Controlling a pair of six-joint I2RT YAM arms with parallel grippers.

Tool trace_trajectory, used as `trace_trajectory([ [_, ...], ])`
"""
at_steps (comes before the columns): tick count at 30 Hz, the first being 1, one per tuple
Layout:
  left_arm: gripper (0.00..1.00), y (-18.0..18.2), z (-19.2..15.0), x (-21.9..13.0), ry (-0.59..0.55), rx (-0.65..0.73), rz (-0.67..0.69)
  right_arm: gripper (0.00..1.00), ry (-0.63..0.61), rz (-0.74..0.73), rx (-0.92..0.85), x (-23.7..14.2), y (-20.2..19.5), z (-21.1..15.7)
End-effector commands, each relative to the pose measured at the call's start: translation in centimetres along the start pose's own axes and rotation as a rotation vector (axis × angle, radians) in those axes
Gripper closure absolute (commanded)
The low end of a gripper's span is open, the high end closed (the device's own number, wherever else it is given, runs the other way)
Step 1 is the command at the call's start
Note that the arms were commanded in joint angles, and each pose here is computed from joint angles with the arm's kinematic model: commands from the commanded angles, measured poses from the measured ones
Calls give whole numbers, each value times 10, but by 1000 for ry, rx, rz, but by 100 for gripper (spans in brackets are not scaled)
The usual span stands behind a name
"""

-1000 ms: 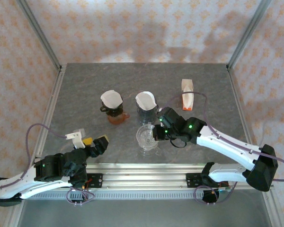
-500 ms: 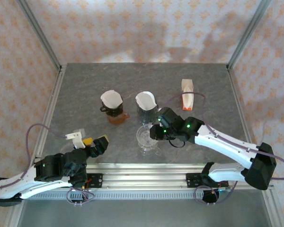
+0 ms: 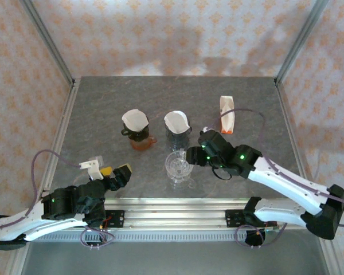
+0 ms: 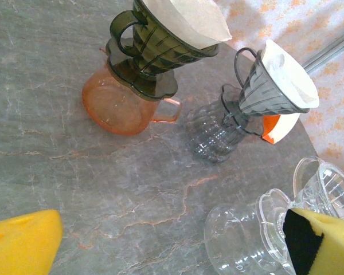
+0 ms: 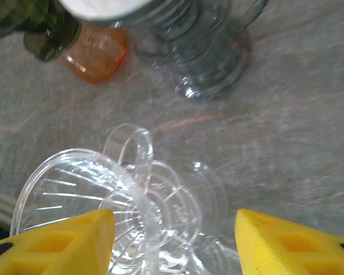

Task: Place the coffee filter in the dripper

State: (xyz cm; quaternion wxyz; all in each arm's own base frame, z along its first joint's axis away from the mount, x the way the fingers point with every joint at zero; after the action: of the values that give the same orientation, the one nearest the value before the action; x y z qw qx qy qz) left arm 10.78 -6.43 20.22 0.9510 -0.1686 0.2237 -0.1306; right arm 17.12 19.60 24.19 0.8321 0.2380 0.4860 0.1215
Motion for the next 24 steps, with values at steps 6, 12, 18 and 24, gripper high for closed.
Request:
trace_trajectory([
  [6,0,2,-3,4,-14,5,26,42,-258,-180,29,-14,-41,71],
  [12,0,-5,-1,5,6,27,23,47,-281,-278,70,15,-65,129],
  [18,0,-11,0,7,24,55,23,55,-265,-418,64,42,-85,173],
  [24,0,-16,-2,11,38,83,18,65,-251,-506,84,58,-107,204],
])
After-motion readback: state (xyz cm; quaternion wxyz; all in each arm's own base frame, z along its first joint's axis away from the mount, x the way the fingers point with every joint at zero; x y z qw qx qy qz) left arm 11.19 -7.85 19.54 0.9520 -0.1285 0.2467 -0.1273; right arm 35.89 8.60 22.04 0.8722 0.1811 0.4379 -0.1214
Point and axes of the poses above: each hand's point on the last joint's axis, 136 mm out from that joint toward the fingers, its own x axis out along the fingers, its own y axis along the line the jaws close on, z = x × y, the point moved 6 cm from there along -x, back along the fingers, and after that the axes turned 14 degrees about x, right-handed, at the moved point
